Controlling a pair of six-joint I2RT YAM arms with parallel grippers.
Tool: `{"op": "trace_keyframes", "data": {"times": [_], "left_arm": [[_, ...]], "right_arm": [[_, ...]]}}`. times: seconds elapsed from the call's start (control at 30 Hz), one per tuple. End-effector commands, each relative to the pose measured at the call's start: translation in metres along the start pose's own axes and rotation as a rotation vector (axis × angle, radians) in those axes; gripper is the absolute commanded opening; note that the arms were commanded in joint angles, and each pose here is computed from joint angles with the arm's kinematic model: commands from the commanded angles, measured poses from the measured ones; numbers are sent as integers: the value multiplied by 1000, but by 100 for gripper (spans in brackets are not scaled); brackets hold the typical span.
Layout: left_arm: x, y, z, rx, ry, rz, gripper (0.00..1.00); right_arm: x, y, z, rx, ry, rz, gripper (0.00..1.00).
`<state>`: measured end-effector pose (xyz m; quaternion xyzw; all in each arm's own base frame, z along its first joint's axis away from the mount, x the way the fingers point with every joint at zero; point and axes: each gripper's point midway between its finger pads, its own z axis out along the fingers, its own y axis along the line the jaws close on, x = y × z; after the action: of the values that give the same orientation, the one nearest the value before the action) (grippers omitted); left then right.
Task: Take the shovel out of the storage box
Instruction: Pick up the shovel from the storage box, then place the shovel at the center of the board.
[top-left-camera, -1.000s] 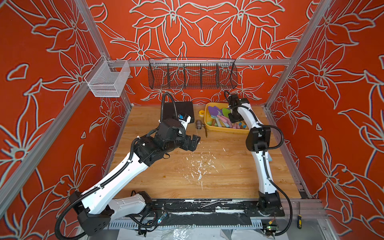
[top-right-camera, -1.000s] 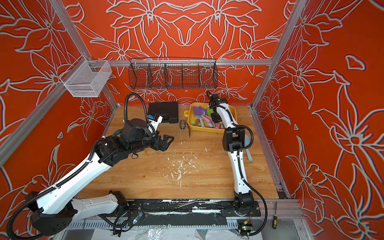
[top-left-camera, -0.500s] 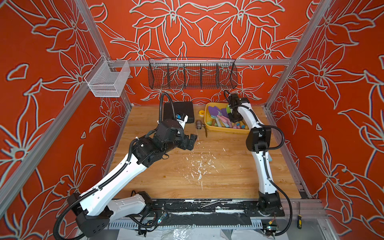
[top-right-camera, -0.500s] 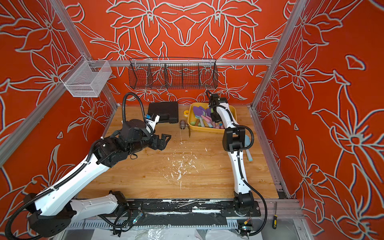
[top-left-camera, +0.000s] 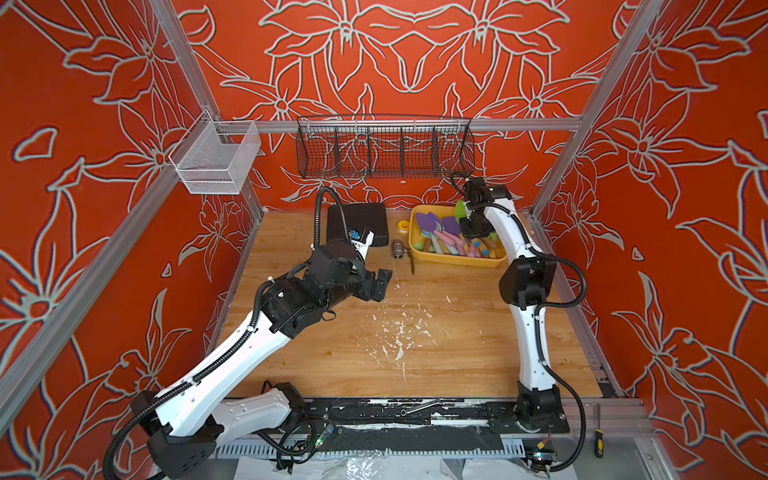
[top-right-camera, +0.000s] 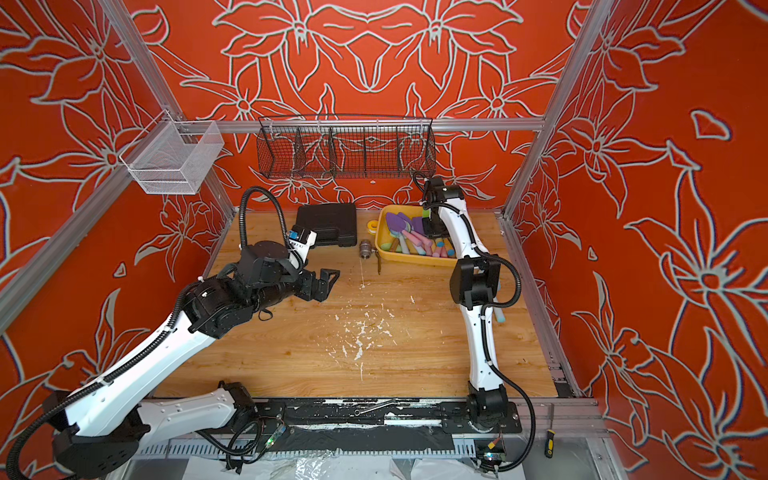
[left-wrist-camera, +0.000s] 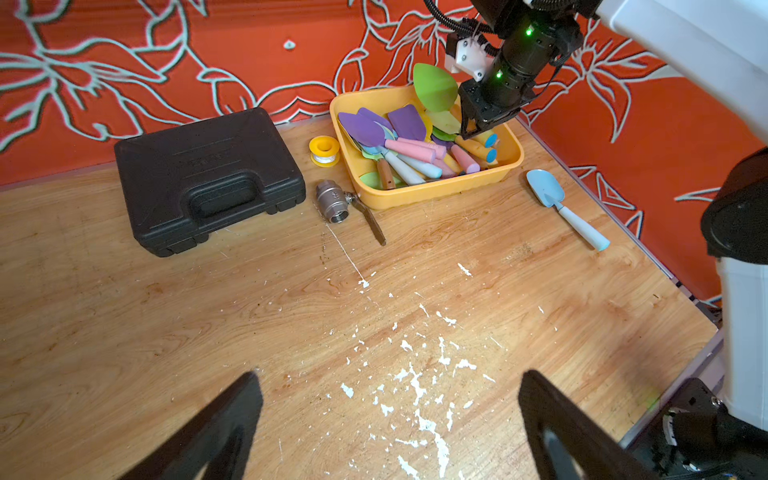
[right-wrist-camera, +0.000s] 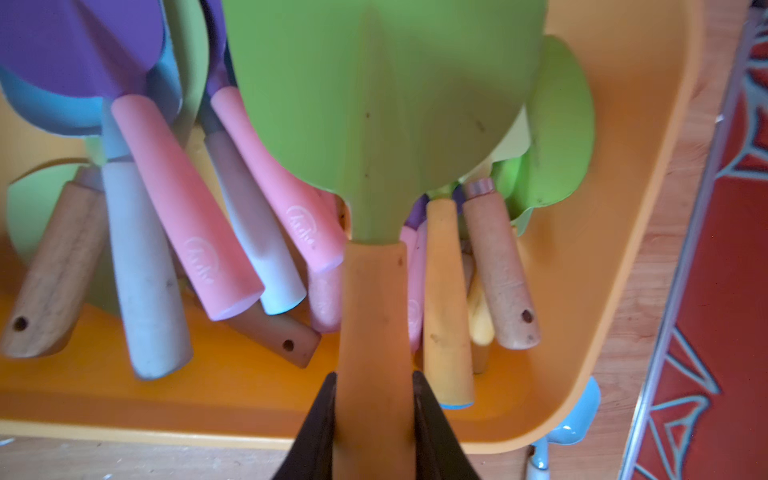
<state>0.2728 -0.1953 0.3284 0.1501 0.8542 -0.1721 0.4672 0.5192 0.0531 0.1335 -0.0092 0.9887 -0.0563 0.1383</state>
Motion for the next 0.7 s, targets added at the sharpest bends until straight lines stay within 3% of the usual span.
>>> {"op": "trace_keyframes", "data": {"times": [0.0, 0.33, 0.53, 0.67], "left_arm": [[-7, 0, -8, 2, -43, 5, 97], [-13, 0, -17, 8, -83, -12, 97], [-15, 0, -19, 12, -93, -8, 97], [-13, -2, -16, 25, -93, -1, 97]], "right_arm": [[6, 0, -34, -44, -18, 79, 0], [57, -7, -87, -94, -52, 181, 0], [124, -28, -105, -56, -137, 122, 0], [181, -32, -102, -83, -122, 117, 0]]}}
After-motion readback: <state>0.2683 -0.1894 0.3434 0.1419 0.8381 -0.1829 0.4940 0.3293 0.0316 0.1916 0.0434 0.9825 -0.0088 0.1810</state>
